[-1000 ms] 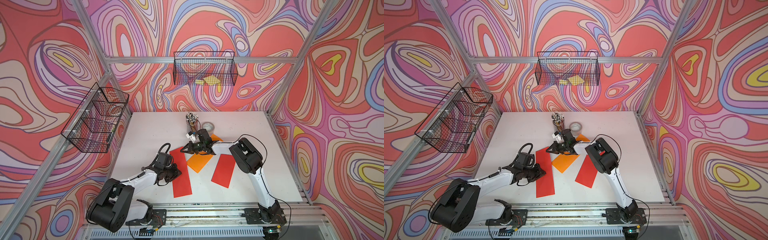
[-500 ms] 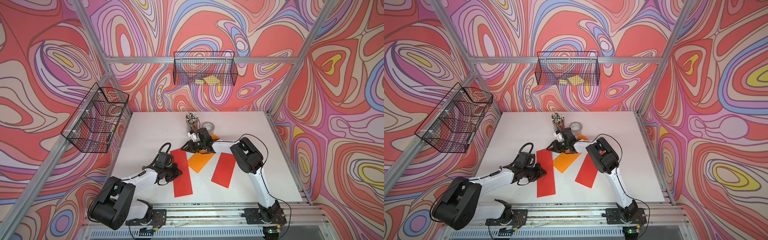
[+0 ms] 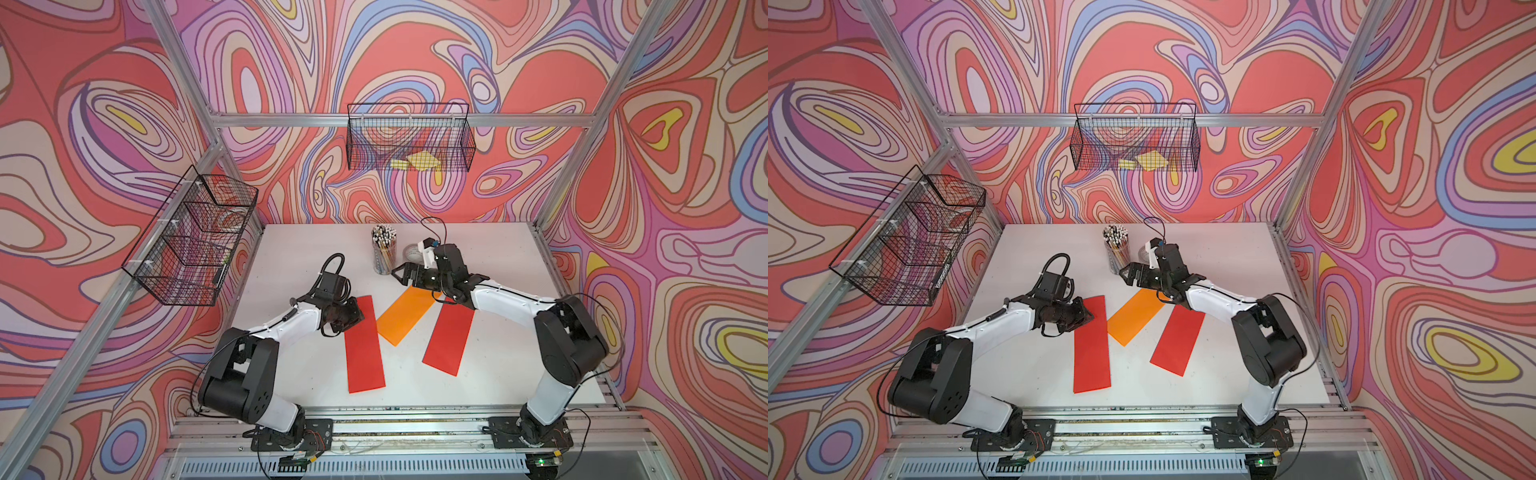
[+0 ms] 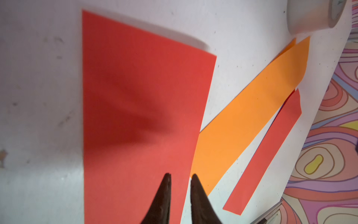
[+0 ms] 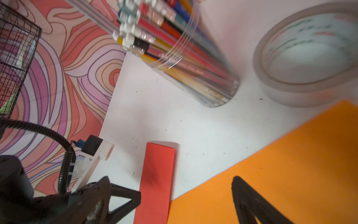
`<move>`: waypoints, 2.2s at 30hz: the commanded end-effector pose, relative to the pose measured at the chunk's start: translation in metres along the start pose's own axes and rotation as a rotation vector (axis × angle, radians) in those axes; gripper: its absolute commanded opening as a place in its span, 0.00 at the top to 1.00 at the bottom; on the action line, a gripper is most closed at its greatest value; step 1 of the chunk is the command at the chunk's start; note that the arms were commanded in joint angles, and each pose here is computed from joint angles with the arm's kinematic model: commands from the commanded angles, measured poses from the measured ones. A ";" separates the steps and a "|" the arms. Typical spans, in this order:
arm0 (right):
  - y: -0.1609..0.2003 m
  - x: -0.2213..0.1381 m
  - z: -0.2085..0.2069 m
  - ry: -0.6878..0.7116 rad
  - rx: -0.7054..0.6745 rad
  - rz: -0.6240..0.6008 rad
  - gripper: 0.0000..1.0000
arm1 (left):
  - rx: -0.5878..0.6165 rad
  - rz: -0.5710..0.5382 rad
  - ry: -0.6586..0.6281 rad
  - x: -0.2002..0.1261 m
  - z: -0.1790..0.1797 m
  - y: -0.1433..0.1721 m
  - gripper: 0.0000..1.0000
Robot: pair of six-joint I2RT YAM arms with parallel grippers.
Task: Fold the rectangular paper in half along the long edge
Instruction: Reset both arms
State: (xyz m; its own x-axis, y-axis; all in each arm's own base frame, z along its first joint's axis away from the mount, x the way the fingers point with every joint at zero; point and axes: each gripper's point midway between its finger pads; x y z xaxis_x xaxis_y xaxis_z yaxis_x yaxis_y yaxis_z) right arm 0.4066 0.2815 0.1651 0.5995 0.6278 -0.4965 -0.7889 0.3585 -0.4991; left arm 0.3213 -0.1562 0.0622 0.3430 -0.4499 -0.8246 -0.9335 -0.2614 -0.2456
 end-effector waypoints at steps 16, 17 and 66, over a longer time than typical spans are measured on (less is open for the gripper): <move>-0.110 -0.265 -0.043 0.695 -0.212 -0.857 0.02 | 0.256 -0.845 -0.439 -0.256 -0.006 -0.097 0.01; -0.115 -0.283 -0.044 0.752 -0.209 -0.919 0.02 | 0.245 -0.891 -0.537 -0.270 0.009 -0.096 0.01; -0.075 -0.221 -0.245 0.905 -0.155 -0.970 0.02 | 0.334 -1.020 -0.778 -0.143 0.151 -0.090 0.01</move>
State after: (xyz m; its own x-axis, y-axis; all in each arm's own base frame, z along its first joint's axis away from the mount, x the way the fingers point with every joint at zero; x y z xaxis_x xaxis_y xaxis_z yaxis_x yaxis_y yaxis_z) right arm 0.3671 -0.0570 0.1291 0.7954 -0.5717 -0.2011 -0.0463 0.2736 -0.9607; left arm 0.3338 0.0664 0.1138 0.8085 0.4970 -0.3152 -0.3835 0.0388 -0.9227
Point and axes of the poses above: each gripper's point midway between its finger pads, its own x axis out along the fingers, its own z axis along the line the jaws close on, y = z × x, and after that the axes turned 12 degrees about x, right-handed
